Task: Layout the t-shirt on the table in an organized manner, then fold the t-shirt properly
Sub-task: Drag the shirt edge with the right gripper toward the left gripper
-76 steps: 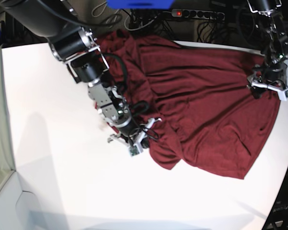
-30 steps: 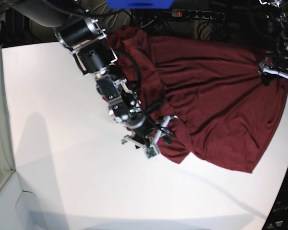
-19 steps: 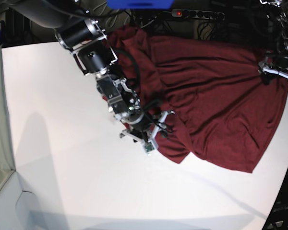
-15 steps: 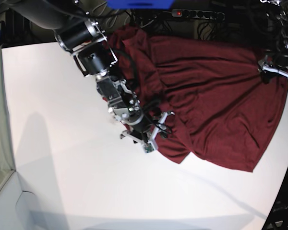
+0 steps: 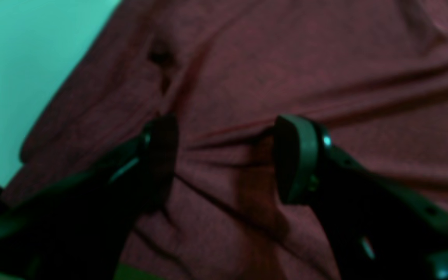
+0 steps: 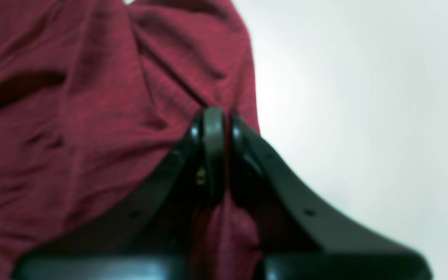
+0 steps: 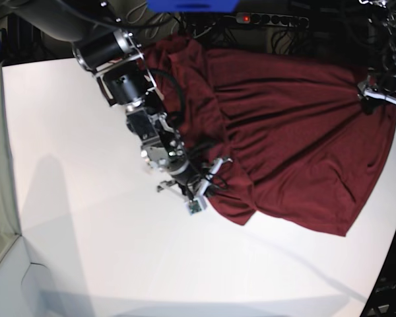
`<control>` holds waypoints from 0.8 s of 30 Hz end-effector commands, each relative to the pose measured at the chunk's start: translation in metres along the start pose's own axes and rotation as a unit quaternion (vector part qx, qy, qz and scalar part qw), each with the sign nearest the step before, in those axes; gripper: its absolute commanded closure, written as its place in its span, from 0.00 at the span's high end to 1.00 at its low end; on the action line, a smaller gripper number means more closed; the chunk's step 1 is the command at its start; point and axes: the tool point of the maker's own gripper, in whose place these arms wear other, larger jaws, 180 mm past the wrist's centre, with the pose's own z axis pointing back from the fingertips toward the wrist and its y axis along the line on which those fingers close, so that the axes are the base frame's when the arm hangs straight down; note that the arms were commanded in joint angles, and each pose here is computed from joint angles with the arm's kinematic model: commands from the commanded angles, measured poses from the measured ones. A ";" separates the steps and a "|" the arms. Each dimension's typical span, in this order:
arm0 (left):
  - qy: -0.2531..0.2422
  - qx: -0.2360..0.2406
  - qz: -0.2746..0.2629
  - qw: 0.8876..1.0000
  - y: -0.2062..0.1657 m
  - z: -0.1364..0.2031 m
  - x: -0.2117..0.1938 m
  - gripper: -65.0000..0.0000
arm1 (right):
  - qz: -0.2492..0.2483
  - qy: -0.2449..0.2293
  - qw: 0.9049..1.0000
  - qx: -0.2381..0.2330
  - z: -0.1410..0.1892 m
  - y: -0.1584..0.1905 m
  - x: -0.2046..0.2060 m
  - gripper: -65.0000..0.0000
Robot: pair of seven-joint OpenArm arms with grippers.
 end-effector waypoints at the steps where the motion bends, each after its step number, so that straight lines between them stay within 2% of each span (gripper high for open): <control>1: 0.023 0.015 -0.007 1.000 0.009 0.002 -0.006 0.59 | 0.005 -0.023 1.000 -0.020 0.002 -0.020 0.024 0.00; 7: 0.022 0.015 -0.002 1.000 0.009 -0.001 -0.006 0.59 | -0.011 -0.045 0.997 -0.063 0.020 -0.065 0.051 0.00; 16: 0.033 0.015 0.008 0.999 0.009 -0.007 -0.013 0.59 | -0.017 -0.101 0.991 -0.091 0.037 -0.095 0.095 0.00; 20: 0.028 0.013 0.012 0.999 0.009 -0.007 -0.010 0.59 | -0.009 -0.128 0.988 -0.090 0.047 -0.092 0.114 0.00; 24: -0.003 -0.003 -0.002 1.000 -0.008 -0.004 0.016 0.59 | -0.001 -0.141 0.987 -0.081 0.061 -0.078 0.113 0.00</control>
